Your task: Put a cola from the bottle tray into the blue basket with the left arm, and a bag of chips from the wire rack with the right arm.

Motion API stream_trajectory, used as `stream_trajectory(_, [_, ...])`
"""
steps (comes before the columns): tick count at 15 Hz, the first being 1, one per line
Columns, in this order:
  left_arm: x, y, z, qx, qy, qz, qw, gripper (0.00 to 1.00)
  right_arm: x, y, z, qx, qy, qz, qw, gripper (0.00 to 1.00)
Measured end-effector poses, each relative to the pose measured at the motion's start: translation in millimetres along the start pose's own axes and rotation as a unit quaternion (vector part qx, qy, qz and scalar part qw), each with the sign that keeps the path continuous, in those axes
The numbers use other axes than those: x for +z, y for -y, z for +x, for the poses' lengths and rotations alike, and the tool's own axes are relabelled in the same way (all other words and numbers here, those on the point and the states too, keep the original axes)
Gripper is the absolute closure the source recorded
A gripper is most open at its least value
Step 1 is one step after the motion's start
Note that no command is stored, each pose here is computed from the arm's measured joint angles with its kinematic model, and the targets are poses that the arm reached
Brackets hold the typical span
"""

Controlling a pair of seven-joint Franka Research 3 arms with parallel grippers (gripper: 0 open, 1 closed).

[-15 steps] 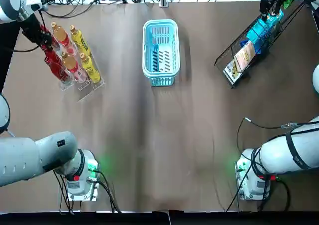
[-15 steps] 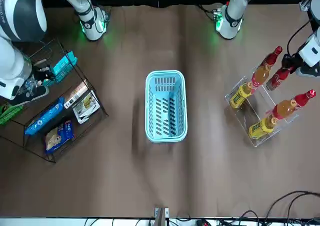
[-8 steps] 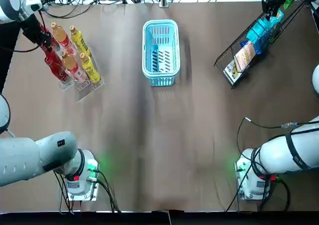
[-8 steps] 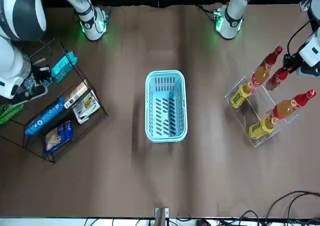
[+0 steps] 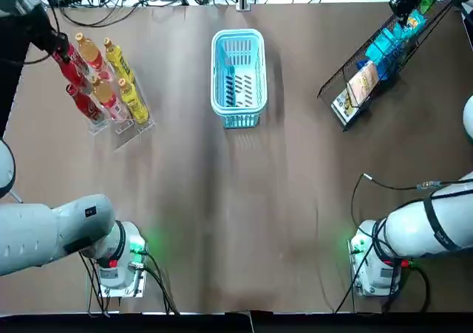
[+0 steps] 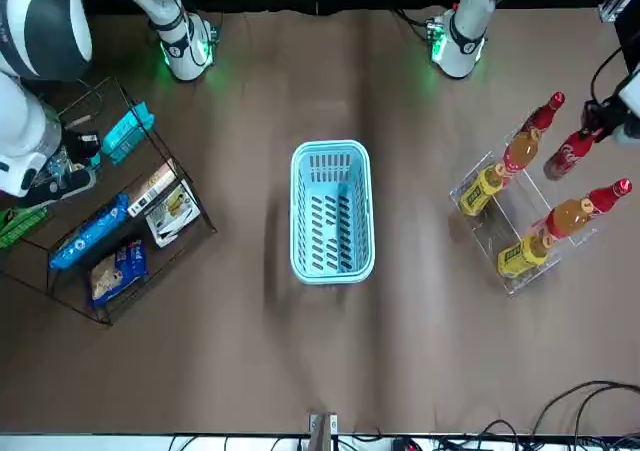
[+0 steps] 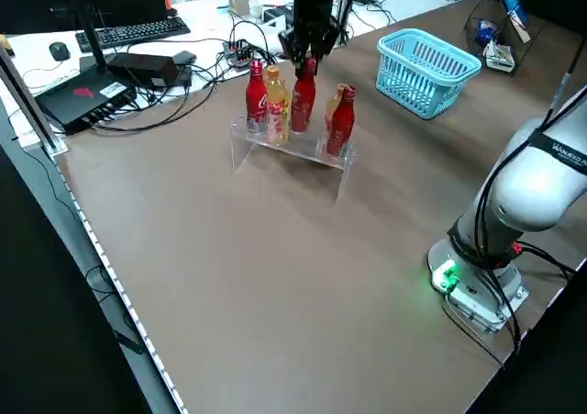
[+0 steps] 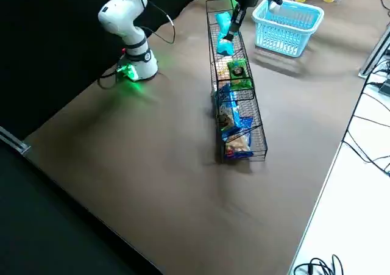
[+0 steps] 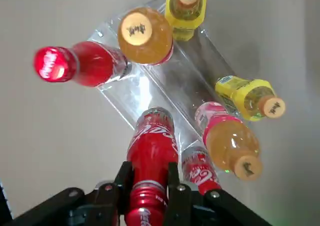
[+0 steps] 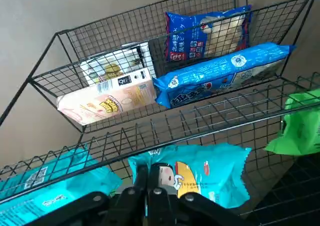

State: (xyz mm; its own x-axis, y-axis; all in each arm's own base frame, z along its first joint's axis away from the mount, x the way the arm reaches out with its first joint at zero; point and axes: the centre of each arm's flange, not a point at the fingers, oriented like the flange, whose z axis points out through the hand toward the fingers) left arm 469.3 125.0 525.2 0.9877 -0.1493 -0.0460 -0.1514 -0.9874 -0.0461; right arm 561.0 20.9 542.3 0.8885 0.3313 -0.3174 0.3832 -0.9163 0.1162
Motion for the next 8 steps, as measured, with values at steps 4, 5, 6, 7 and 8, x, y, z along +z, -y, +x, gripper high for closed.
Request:
stream_trajectory(4, [-50,3,0,-0.004,0.006,-0.002,1.0,0.67,-7,1,-2,0.0,-0.001,0.0,1.0,0.97])
stream_trajectory(5, [-61,4,2,-0.006,0.008,-0.003,1.0,0.67,-13,1,-4,0.001,-0.004,-0.002,1.0,0.97])
stream_trajectory(6, [-71,3,5,-0.012,0.011,-0.004,1.0,0.67,-24,1,-5,0.002,-0.013,-0.004,1.0,0.97])
stream_trajectory(7, [-80,1,9,-0.021,0.014,-0.005,1.0,0.67,-35,1,-8,0.003,-0.023,-0.007,1.0,0.97])
stream_trajectory(8, [-89,-2,14,-0.033,0.017,-0.007,0.999,0.67,-47,2,-10,0.003,-0.033,-0.01,0.999,0.97])
